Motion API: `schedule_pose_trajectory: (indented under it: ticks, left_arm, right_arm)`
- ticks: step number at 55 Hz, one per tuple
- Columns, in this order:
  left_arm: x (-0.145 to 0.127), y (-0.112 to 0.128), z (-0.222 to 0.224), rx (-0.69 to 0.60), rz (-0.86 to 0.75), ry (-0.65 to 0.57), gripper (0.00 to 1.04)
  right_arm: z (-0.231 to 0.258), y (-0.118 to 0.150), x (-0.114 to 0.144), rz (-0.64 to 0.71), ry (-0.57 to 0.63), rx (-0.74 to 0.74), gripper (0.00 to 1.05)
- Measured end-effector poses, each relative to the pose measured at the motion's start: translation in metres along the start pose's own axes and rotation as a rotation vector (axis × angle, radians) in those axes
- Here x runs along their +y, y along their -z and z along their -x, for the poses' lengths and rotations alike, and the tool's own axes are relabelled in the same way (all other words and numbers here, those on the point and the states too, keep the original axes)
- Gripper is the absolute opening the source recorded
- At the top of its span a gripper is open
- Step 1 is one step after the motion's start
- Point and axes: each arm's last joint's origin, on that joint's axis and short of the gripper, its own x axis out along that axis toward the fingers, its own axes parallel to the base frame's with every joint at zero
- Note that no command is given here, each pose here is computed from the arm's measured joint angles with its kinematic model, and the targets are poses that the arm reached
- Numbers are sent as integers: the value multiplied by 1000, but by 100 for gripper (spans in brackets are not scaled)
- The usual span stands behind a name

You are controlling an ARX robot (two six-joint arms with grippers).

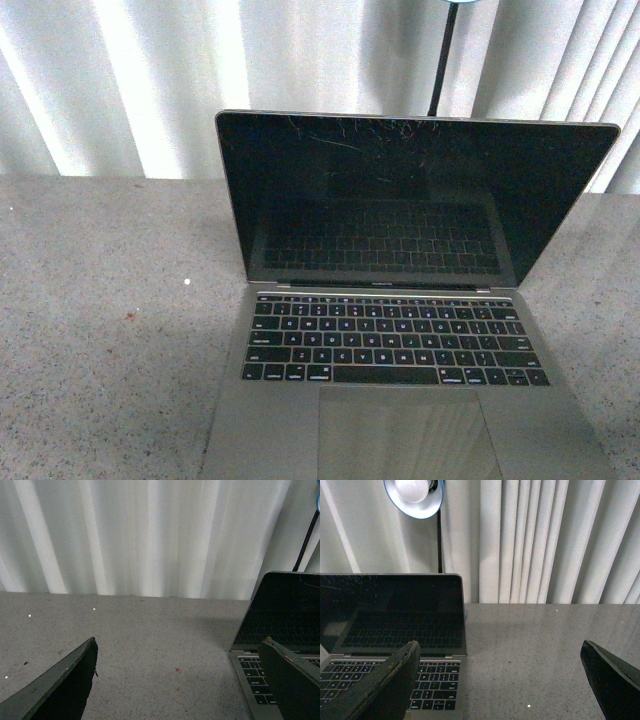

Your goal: Close laptop

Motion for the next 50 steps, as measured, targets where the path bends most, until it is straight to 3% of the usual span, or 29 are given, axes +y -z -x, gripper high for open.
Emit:
schedule_pose_trajectory:
  ticks: [50]
  left_arm:
    - [0,0,0,0,0,0,98]
  right_arm:
    - [0,0,0,0,0,0,97]
